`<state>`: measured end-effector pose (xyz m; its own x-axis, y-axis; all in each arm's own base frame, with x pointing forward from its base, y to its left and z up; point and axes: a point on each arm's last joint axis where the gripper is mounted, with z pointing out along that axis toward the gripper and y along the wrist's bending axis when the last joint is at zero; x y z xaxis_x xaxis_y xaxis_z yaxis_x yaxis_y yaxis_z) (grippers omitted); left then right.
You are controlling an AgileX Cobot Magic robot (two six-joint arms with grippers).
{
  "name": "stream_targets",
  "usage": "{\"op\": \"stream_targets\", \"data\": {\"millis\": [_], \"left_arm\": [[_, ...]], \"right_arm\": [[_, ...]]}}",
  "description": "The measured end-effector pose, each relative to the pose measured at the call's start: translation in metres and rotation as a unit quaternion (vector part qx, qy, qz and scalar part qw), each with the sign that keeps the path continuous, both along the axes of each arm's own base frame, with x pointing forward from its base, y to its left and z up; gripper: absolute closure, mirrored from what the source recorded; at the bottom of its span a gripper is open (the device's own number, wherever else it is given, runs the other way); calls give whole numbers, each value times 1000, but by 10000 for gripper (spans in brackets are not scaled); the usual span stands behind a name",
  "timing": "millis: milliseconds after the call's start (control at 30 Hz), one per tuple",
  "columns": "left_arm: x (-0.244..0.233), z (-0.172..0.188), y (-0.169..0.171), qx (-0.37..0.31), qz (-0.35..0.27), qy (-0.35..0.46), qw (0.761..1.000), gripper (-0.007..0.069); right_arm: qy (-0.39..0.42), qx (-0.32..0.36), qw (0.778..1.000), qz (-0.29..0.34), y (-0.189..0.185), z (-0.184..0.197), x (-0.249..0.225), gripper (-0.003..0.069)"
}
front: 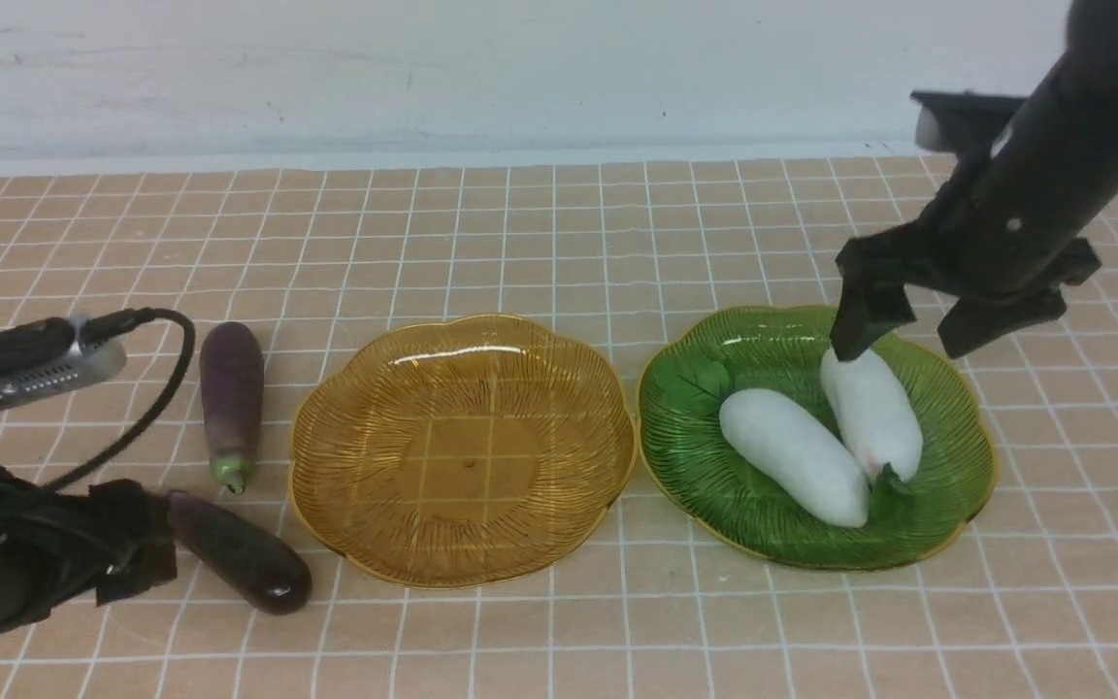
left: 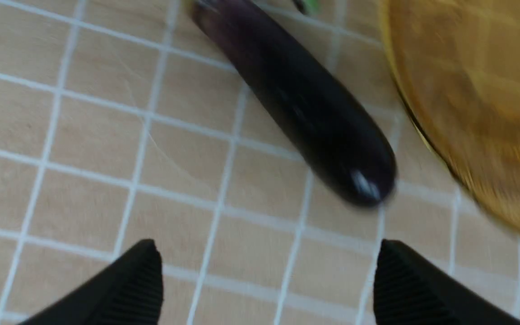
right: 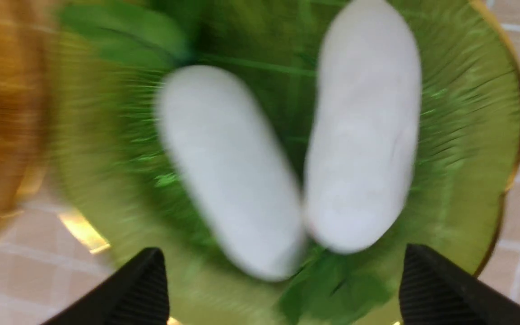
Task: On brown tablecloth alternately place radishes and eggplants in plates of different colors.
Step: 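Pick up the eggplant and place it in the yellow plate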
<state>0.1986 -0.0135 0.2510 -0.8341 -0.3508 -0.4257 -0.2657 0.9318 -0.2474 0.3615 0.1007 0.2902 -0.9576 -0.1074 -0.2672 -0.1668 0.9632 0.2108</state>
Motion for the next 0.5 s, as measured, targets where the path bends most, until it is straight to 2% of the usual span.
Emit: {"op": "stream_targets", "data": {"millis": [33, 167, 300, 500], "left_arm": [[1, -1, 0, -1, 5, 0, 1000, 53], [29, -18, 3, -31, 90, -20, 995, 48], [51, -44, 3, -56, 142, -13, 988, 48], [78, -86, 3, -65, 170, -7, 983, 48]], "right_arm": [[-3, 0, 1000, 1, 0, 2, -1, 53], [-28, 15, 999, 17, -1, 22, -13, 114], [-27, 13, 999, 27, -1, 21, -15, 140], [-28, -10, 999, 39, -4, 17, -13, 143]]}}
